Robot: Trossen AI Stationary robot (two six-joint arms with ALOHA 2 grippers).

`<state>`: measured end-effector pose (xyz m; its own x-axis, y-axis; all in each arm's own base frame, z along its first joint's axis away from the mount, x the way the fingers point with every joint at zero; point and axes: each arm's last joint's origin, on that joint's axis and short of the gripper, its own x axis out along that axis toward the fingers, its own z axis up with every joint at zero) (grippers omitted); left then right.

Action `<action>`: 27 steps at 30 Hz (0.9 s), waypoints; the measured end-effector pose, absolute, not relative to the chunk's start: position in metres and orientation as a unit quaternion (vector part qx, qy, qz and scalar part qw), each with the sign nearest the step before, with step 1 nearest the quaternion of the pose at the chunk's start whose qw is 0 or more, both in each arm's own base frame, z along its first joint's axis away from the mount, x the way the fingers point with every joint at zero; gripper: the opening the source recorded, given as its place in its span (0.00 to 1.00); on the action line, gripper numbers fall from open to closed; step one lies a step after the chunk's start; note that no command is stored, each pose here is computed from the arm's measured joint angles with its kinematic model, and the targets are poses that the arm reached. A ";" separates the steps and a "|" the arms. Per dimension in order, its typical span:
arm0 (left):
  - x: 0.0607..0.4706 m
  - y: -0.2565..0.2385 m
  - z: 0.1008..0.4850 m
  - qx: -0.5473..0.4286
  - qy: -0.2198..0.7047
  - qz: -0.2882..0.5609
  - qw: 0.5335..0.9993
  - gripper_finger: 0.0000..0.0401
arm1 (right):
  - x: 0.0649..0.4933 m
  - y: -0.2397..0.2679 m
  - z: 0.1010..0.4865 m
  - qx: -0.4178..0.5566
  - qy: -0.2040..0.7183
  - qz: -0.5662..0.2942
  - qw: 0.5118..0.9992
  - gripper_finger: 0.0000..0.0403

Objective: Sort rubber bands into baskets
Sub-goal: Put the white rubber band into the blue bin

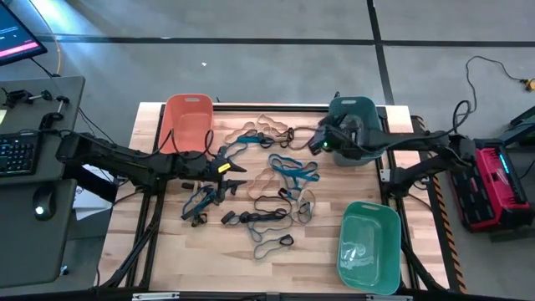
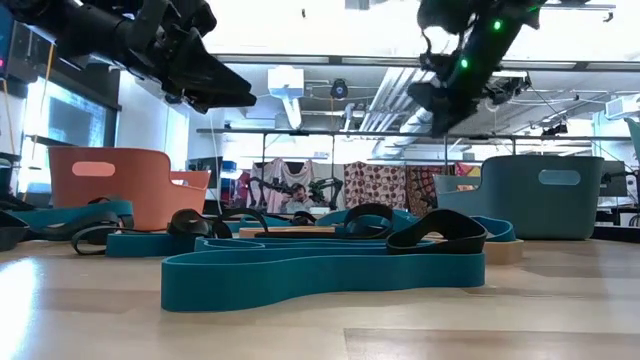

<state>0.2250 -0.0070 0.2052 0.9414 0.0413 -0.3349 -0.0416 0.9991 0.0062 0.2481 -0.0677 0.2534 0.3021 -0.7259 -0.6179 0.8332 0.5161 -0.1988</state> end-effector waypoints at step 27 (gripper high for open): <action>0.200 -0.073 0.224 0.067 0.412 -0.110 0.902 0.23 | 0.274 0.043 0.256 0.008 0.240 -0.377 0.895 0.00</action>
<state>0.2004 -0.0732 0.2239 0.6362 -0.1424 -0.7583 0.2534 0.9669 0.0311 0.2736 0.0431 0.2555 0.6011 -0.6705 -0.4348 0.6784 0.7157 -0.1659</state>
